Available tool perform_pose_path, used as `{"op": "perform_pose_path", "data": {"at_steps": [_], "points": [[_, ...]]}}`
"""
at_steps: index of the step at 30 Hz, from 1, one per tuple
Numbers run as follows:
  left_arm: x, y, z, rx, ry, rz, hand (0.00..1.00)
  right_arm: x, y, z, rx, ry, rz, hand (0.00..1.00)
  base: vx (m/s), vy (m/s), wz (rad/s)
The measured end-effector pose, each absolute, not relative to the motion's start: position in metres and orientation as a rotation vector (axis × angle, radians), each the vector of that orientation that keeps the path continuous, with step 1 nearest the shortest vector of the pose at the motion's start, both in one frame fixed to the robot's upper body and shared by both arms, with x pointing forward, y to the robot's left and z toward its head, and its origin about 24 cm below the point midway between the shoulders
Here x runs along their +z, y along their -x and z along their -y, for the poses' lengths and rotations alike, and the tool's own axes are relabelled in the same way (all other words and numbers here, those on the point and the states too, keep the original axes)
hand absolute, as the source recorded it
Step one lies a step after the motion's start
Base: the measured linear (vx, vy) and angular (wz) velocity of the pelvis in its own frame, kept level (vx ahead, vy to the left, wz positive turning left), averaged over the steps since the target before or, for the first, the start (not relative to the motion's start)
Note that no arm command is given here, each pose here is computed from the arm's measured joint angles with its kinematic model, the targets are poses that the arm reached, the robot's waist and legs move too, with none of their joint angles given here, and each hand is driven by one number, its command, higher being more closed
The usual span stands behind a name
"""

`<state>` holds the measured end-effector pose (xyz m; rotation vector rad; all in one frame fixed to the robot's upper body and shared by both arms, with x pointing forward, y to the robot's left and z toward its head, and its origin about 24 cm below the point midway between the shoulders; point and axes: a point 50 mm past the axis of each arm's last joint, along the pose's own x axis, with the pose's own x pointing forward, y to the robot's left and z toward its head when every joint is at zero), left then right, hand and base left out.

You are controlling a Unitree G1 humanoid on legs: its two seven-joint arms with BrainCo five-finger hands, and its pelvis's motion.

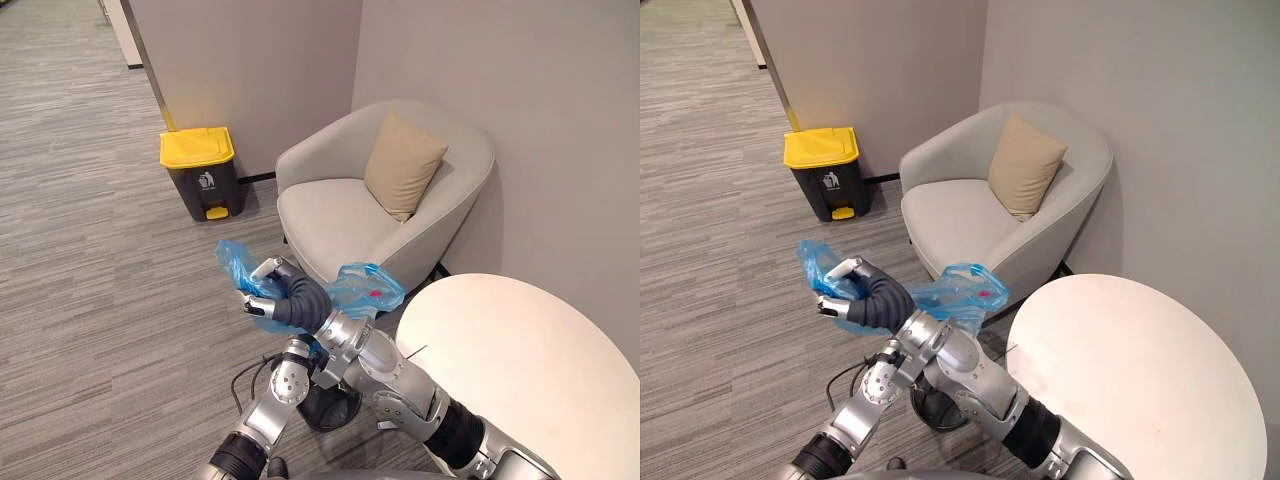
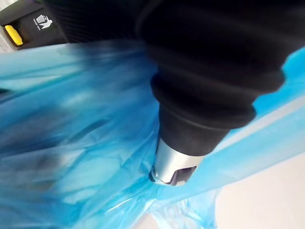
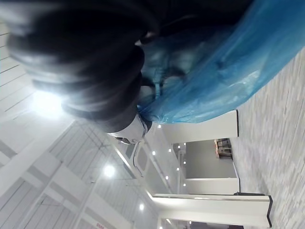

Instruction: Gather rubbish on tea table into small bin, then transfer packed bag to large trash can.

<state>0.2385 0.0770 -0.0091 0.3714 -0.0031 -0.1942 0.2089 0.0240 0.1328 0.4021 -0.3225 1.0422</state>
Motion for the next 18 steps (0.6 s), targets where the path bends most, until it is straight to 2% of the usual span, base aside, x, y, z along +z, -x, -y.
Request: {"op": "perform_pose_path", "data": {"at_steps": [10,11,18], "points": [[-0.010,-0.239,-0.080,-0.180,-0.341,-0.015,1.00,0.128,-0.204,-0.026,1.051,-0.365,0.326,1.00,0.00,0.000,0.00],[-0.012,-0.239,-0.081,-0.178,-0.335,-0.028,1.00,0.126,-0.204,-0.025,1.039,-0.333,0.337,0.00,0.00,0.000,0.00],[-0.024,-0.235,-0.099,-0.112,-0.297,-0.106,1.00,0.105,-0.209,0.005,0.874,-0.127,0.368,0.00,0.00,0.000,0.00]]}}
